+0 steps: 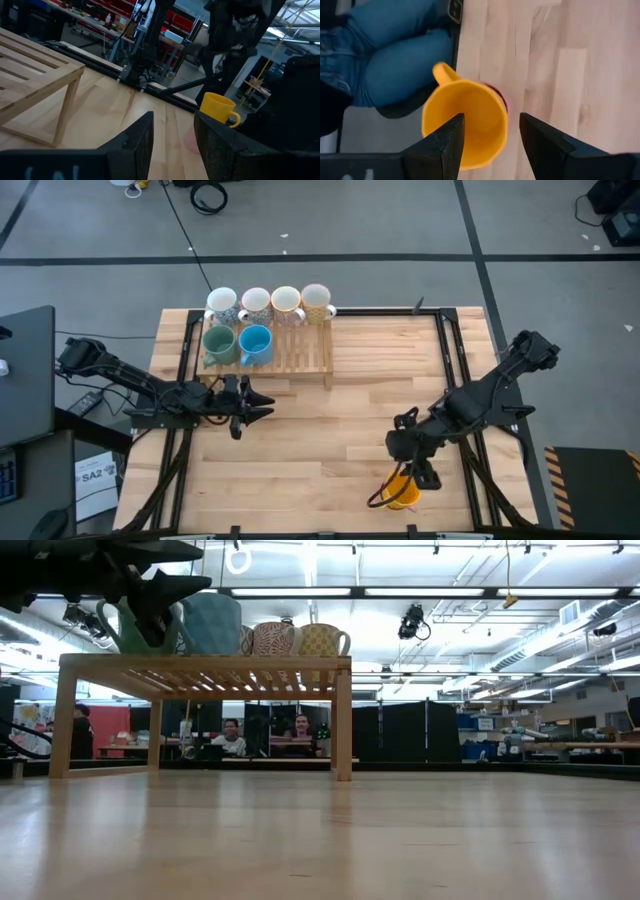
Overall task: Place coffee mugs
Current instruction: Put the yellow mug on the table
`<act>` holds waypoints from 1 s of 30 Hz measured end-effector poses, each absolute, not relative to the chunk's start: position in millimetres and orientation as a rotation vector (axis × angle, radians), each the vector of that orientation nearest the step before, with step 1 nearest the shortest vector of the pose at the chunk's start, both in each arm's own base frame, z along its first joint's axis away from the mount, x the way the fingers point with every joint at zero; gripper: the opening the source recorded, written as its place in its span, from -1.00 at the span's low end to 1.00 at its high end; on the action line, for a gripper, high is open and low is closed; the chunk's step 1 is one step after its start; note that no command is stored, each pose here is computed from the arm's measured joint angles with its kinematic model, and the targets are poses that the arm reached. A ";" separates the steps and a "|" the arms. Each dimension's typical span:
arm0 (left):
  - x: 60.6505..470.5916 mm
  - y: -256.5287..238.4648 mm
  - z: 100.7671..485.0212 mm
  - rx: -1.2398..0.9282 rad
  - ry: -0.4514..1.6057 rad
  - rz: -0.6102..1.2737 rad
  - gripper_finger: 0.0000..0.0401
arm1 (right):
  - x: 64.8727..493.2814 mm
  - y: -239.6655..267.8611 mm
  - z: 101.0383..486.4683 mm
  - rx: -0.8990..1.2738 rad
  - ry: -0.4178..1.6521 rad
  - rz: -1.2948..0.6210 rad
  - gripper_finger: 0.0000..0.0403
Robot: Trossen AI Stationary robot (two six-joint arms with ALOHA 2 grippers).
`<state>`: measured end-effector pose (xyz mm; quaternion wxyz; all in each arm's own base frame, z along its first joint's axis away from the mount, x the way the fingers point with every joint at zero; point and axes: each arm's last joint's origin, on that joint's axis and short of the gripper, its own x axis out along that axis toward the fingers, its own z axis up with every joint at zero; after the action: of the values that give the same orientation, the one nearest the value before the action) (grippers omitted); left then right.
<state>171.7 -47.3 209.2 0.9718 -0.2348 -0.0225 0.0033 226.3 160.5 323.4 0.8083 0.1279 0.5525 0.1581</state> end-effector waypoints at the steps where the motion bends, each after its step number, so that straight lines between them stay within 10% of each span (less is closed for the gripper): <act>1: 171.7 -47.3 209.2 -0.474 -0.045 0.006 -0.26 | 227.5 161.6 317.8 0.276 1.201 0.333 -0.03; 30: 171.7 -47.4 209.1 -0.419 -0.044 0.006 -0.26 | 248.2 178.0 274.3 0.249 1.360 0.252 -0.27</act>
<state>171.7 -47.4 209.1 0.9779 -0.2079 -0.0217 0.0027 248.2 178.0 274.3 0.7630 0.1146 0.6255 0.1159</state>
